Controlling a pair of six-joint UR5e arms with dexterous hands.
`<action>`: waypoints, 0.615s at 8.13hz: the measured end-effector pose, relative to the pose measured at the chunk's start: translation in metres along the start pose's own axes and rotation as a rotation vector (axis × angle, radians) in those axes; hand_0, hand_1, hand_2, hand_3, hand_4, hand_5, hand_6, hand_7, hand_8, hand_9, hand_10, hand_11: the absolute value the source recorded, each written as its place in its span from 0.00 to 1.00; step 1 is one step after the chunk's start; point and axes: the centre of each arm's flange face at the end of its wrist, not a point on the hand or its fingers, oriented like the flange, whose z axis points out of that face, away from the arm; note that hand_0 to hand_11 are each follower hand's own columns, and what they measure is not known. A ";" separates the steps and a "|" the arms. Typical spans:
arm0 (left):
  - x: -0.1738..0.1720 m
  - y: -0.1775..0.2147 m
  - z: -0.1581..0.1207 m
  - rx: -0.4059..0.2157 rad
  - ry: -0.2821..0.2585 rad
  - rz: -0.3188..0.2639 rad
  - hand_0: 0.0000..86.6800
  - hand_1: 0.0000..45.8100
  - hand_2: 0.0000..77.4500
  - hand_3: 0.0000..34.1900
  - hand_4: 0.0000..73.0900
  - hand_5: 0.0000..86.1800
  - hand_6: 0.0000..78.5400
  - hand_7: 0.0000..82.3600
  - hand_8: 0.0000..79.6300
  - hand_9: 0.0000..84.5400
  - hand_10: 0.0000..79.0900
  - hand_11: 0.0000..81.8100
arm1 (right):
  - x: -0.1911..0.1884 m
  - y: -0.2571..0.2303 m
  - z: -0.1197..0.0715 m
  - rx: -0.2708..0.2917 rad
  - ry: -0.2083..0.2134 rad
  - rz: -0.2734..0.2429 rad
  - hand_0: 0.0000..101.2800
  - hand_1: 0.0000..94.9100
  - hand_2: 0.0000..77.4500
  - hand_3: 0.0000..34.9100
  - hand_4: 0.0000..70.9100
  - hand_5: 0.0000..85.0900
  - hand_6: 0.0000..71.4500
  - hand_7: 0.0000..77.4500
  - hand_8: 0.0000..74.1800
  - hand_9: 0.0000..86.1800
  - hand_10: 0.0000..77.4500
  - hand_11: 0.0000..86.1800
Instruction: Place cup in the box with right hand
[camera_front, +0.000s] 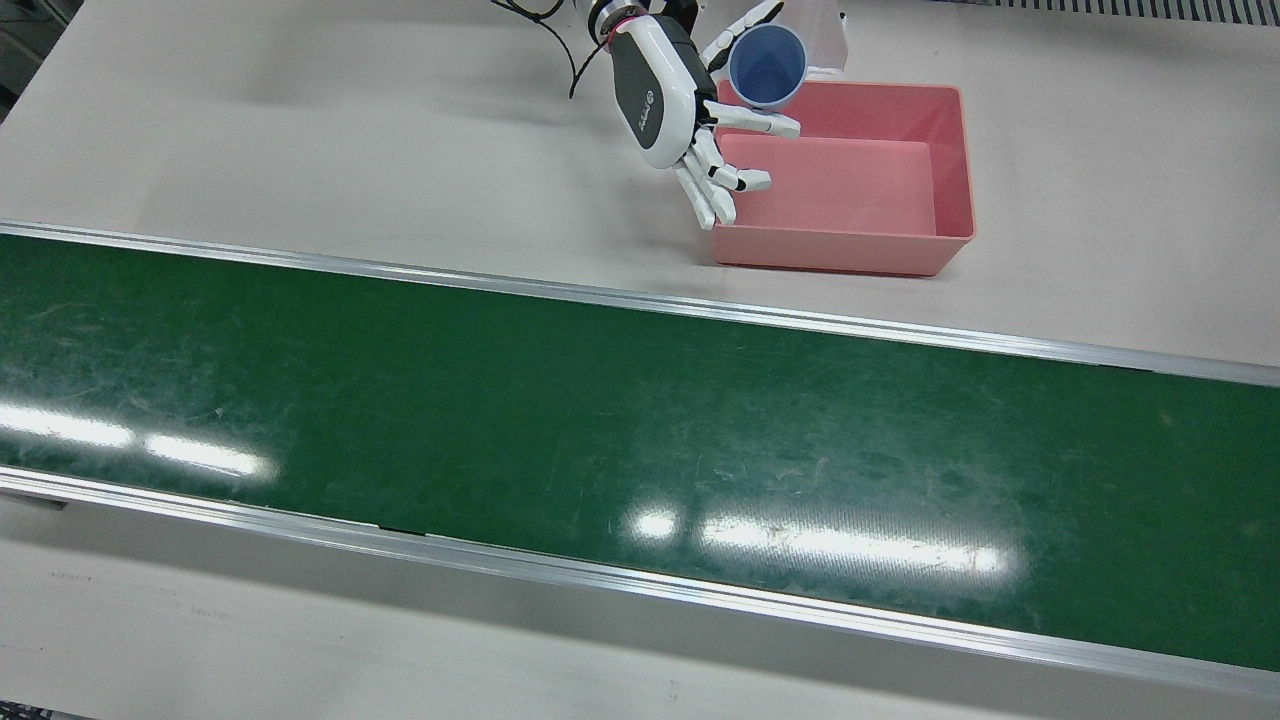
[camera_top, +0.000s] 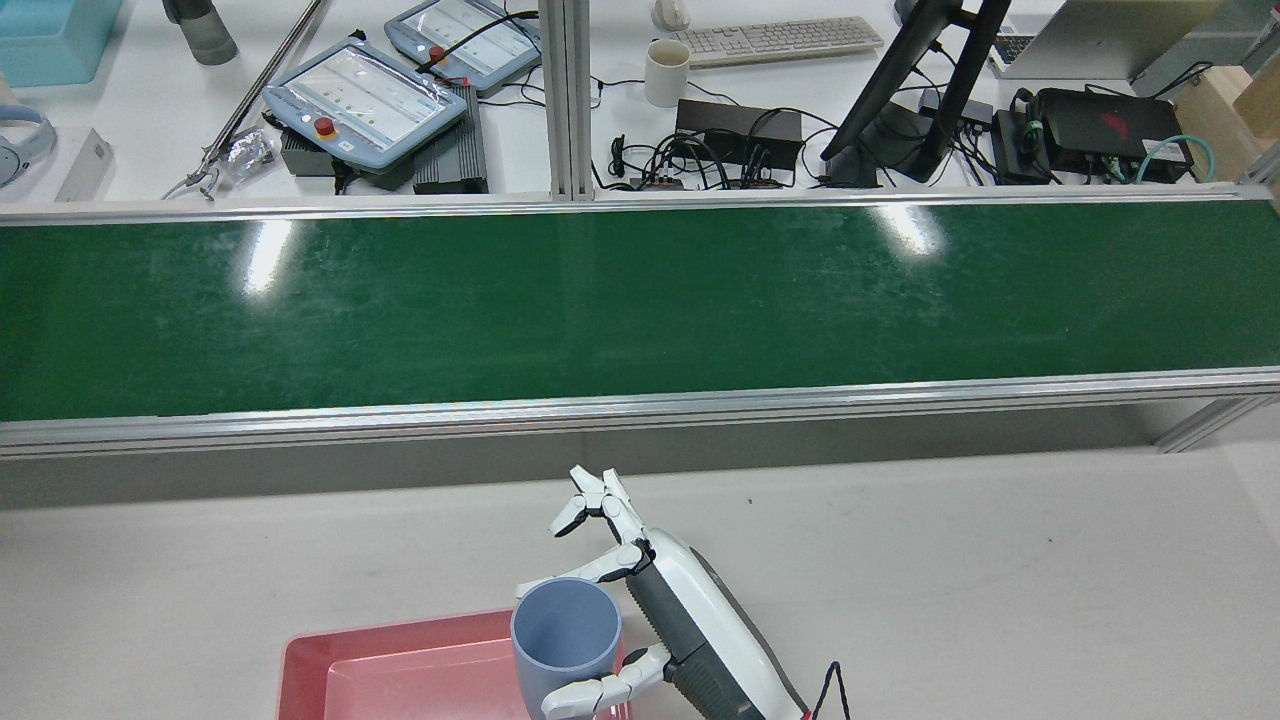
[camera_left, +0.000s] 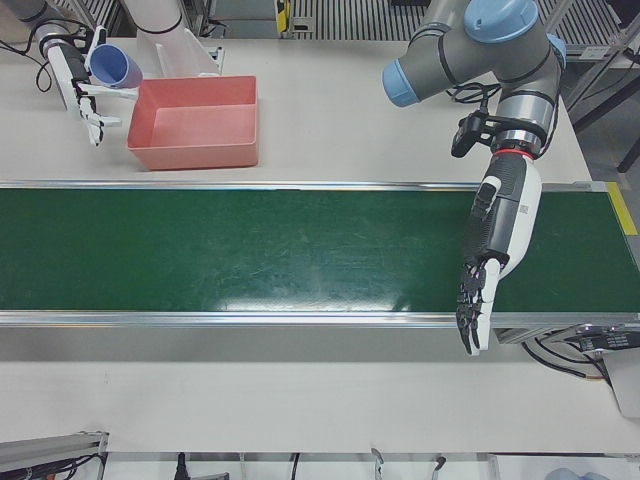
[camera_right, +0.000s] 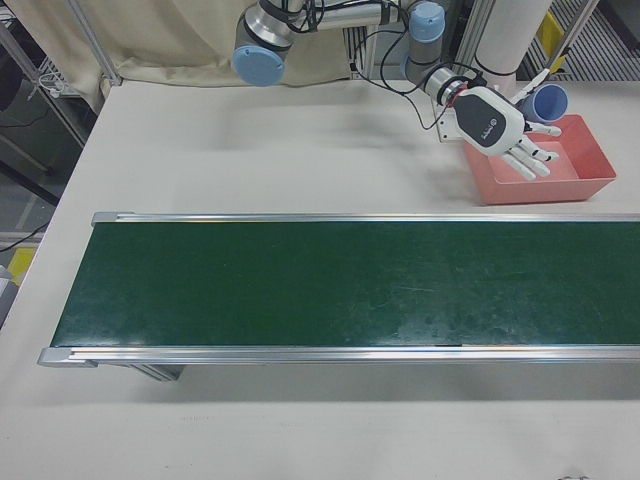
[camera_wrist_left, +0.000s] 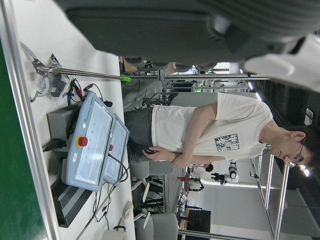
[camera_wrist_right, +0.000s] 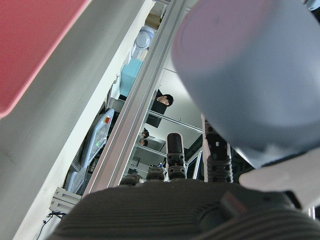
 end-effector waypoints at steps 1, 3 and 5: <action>0.000 0.000 0.000 0.000 0.000 0.000 0.00 0.01 0.01 0.00 0.00 0.00 0.00 0.00 0.00 0.00 0.00 0.00 | 0.002 0.003 0.001 0.001 -0.002 0.003 0.04 0.02 0.03 0.00 0.72 0.00 0.02 0.53 0.04 0.02 0.01 0.01; 0.000 0.000 0.000 0.000 0.000 0.000 0.00 0.01 0.01 0.00 0.00 0.00 0.00 0.00 0.00 0.00 0.00 0.00 | 0.003 0.004 0.002 0.002 -0.003 0.003 0.00 0.05 0.28 0.00 0.72 0.01 0.02 0.15 0.04 0.09 0.01 0.01; 0.000 0.000 0.000 0.000 0.000 0.000 0.00 0.01 0.01 0.00 0.00 0.00 0.00 0.00 0.00 0.00 0.00 0.00 | -0.014 0.000 0.009 0.003 -0.029 0.008 0.00 0.05 0.39 0.24 0.43 0.01 0.02 0.27 0.04 0.10 0.01 0.01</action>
